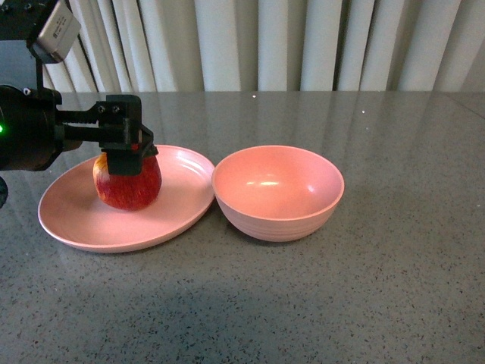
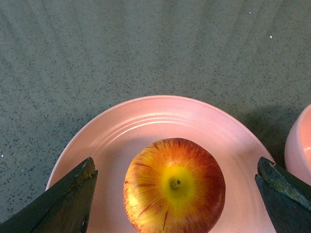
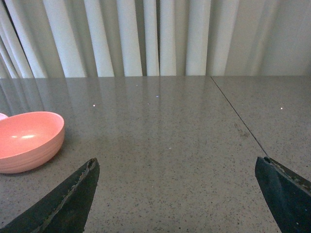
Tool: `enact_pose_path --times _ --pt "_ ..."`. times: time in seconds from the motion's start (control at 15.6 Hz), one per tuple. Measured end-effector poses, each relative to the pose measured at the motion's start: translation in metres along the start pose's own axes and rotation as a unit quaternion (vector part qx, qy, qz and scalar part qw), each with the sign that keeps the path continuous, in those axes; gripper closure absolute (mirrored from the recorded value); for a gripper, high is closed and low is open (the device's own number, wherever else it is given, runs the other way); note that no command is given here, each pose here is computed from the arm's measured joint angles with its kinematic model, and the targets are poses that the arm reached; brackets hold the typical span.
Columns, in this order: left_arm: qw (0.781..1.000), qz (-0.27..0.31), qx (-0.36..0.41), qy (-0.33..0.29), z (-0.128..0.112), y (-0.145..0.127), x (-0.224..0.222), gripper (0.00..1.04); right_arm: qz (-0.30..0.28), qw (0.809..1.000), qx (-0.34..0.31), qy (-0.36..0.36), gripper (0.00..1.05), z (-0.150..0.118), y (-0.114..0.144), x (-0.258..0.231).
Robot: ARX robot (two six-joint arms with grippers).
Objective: Move apple from plate to bowl
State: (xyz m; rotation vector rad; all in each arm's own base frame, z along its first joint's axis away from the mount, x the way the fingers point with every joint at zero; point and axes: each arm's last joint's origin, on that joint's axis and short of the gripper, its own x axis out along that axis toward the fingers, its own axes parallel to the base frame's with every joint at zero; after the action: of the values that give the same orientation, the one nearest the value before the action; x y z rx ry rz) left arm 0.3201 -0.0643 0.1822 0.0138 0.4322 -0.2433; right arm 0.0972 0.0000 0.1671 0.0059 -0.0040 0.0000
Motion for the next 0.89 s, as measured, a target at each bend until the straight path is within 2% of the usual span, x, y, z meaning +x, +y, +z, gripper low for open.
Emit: enact_pose_path --times 0.58,0.64,0.7,0.77,0.89 --pt "0.998 0.005 -0.015 0.056 -0.024 -0.001 0.028 0.07 0.000 1.000 0.000 0.000 0.07 0.000 0.000 0.000" --pt "0.998 0.011 -0.014 0.053 -0.024 -0.002 0.029 0.14 0.000 1.000 0.000 0.000 0.07 0.000 0.000 0.000" --pt "0.998 0.012 -0.013 0.052 -0.024 -0.002 0.028 0.28 0.000 1.000 0.000 0.000 0.07 0.000 0.000 0.000" --pt "0.998 0.014 -0.011 0.052 -0.023 -0.002 0.028 0.34 0.000 1.000 0.000 0.000 0.07 0.000 0.000 0.000" --pt "0.999 0.020 -0.003 0.050 -0.018 -0.002 0.023 0.37 0.000 1.000 0.000 0.000 0.07 0.000 0.000 0.000"
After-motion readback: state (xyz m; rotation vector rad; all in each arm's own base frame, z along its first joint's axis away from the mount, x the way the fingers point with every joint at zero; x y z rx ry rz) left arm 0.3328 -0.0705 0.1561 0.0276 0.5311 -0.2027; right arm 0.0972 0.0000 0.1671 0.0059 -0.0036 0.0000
